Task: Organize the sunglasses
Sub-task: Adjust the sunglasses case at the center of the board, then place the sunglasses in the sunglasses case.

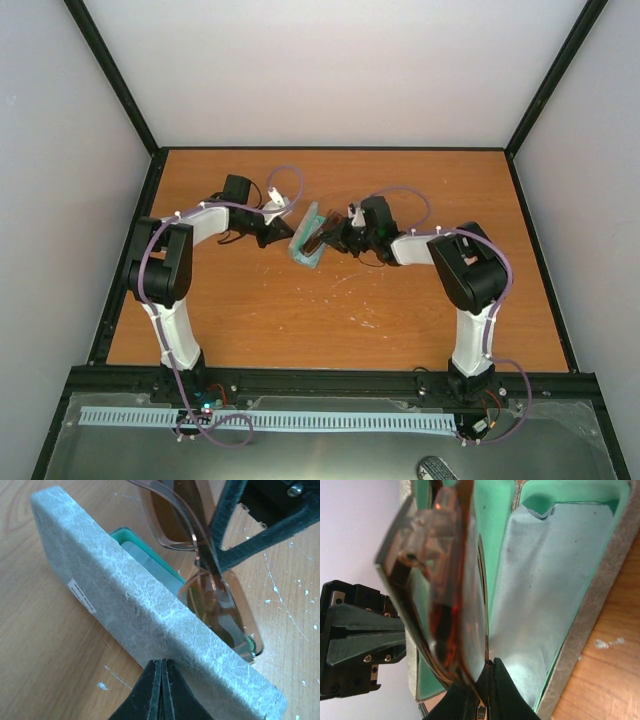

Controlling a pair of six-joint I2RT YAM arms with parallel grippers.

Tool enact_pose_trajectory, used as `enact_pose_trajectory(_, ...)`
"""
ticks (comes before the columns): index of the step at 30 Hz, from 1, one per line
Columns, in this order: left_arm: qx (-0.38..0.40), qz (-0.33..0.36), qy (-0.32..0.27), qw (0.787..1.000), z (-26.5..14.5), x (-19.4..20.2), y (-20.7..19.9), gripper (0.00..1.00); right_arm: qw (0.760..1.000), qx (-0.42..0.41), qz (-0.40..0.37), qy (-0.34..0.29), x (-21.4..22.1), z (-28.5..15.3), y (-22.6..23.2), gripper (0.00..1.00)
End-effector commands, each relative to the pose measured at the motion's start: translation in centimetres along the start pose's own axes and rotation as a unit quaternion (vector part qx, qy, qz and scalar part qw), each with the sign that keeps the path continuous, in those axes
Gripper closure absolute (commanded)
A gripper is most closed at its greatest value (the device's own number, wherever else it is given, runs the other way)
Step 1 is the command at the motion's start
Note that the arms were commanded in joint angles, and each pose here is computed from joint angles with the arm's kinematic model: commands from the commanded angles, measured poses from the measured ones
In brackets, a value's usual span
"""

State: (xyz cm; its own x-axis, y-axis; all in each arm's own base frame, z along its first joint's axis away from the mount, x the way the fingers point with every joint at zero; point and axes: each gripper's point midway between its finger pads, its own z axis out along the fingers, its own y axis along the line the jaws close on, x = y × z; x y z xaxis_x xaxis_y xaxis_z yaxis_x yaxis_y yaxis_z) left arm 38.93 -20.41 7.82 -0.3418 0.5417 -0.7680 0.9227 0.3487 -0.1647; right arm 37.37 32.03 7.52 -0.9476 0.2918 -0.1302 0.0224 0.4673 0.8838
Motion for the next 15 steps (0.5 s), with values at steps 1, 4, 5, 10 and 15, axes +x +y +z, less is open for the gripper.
enact_pose_trajectory(1, 0.007, 0.008, -0.005, 1.000, -0.6, -0.6, -0.9, 0.99, 0.999, 0.008, -0.028, 0.035, 0.1, 1.4, -0.1, 0.97)
enact_pose_trajectory(4, 0.006, 0.009, -0.005, 1.000, -0.6, -0.6, -1.0, 0.99, 0.997, 0.021, -0.050, 0.056, -0.3, 2.2, 0.0, 0.97)
enact_pose_trajectory(5, 0.005, 0.011, -0.005, 1.000, -0.7, -0.7, -0.9, 0.99, 0.996, 0.026, -0.053, 0.063, -0.4, 2.4, -0.1, 0.97)
enact_pose_trajectory(10, 0.003, 0.013, -0.007, 1.000, -0.7, -0.9, -0.8, 0.99, 0.993, 0.048, -0.054, 0.095, -0.1, 2.7, -1.0, 0.97)
enact_pose_trajectory(15, 0.006, 0.012, -0.009, 1.000, -0.7, -0.9, -0.8, 0.99, 0.992, 0.053, -0.044, 0.106, 0.4, 1.9, -1.5, 0.97)
